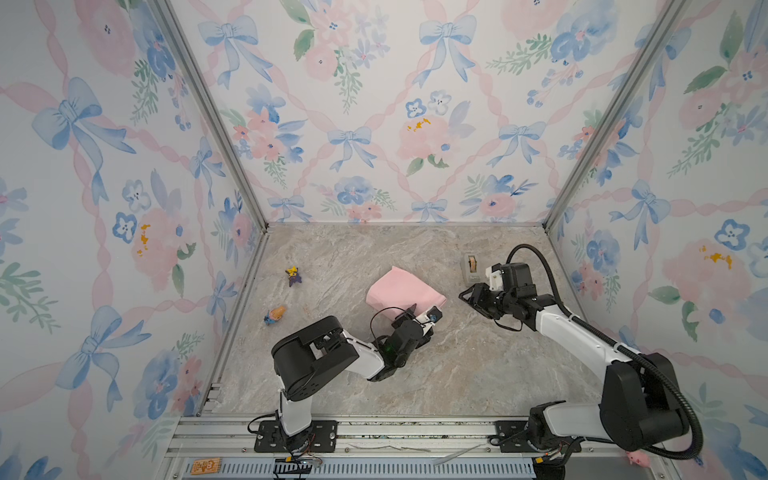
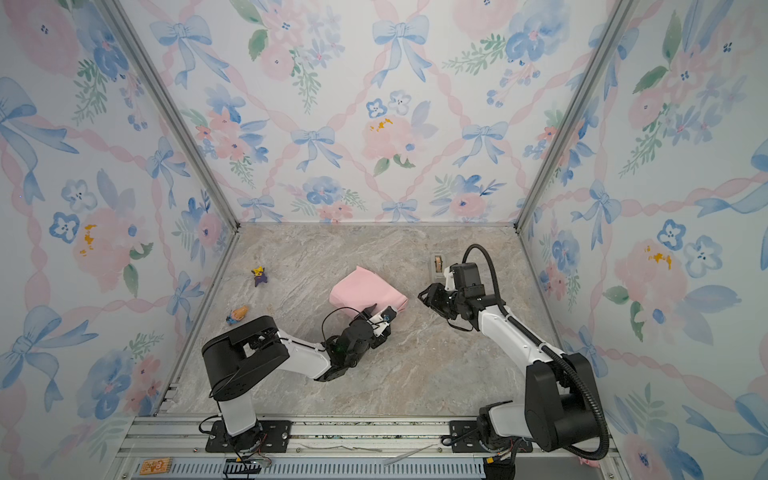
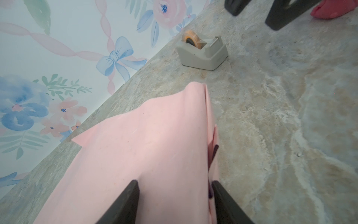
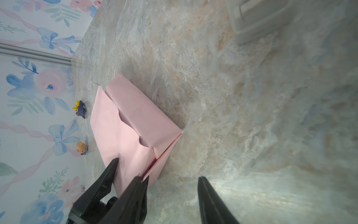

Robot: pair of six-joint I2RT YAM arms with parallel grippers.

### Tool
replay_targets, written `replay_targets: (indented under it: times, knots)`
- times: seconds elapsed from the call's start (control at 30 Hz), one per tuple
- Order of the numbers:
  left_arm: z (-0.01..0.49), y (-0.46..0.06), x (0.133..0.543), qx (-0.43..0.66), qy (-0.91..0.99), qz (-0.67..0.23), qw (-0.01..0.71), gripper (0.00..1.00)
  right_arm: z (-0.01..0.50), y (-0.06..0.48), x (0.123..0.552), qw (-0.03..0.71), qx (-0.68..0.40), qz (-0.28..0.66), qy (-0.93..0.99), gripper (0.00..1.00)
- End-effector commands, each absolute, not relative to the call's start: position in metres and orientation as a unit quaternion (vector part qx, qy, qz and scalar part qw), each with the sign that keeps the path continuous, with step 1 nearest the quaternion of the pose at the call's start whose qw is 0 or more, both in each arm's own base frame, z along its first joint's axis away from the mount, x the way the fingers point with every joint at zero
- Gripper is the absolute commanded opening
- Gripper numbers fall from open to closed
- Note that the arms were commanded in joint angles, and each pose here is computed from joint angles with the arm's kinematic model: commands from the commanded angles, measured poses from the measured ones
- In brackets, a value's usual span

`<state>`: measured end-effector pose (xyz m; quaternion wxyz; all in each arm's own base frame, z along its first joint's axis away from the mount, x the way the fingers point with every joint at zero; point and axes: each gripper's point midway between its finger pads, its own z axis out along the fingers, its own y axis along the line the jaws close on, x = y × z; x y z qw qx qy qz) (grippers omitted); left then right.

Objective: Wrap a gift box in wrapping paper
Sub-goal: Fifth fold the wrapping paper around the gift box, then tear off the tape with the cutter.

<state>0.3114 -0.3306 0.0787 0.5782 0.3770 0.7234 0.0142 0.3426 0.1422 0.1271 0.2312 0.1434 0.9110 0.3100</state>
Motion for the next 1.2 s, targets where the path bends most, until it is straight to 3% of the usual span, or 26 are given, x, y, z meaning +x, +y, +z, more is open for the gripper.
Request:
replay_targets:
  times: [0.0, 0.33, 0.63, 1.17]
  knots:
    - [-0.002, -0.291, 0.290, 0.414, 0.779, 0.058, 0.466, 0.61, 0.123, 0.120, 0.348, 0.224, 0.094, 0.261, 0.934, 0.49]
    - [-0.002, -0.293, 0.290, 0.415, 0.779, 0.055, 0.466, 0.61, 0.147, 0.076, 0.421, 0.280, 0.039, 0.317, 0.906, 0.45]
    - [-0.002, -0.295, 0.290, 0.416, 0.779, 0.050, 0.466, 0.61, 0.119, 0.073, 0.472, 0.279, 0.004, 0.349, 0.895, 0.43]
    - [-0.002, -0.299, 0.293, 0.418, 0.777, 0.051, 0.468, 0.60, 0.076, 0.076, 0.493, 0.228, -0.016, 0.390, 0.892, 0.41]
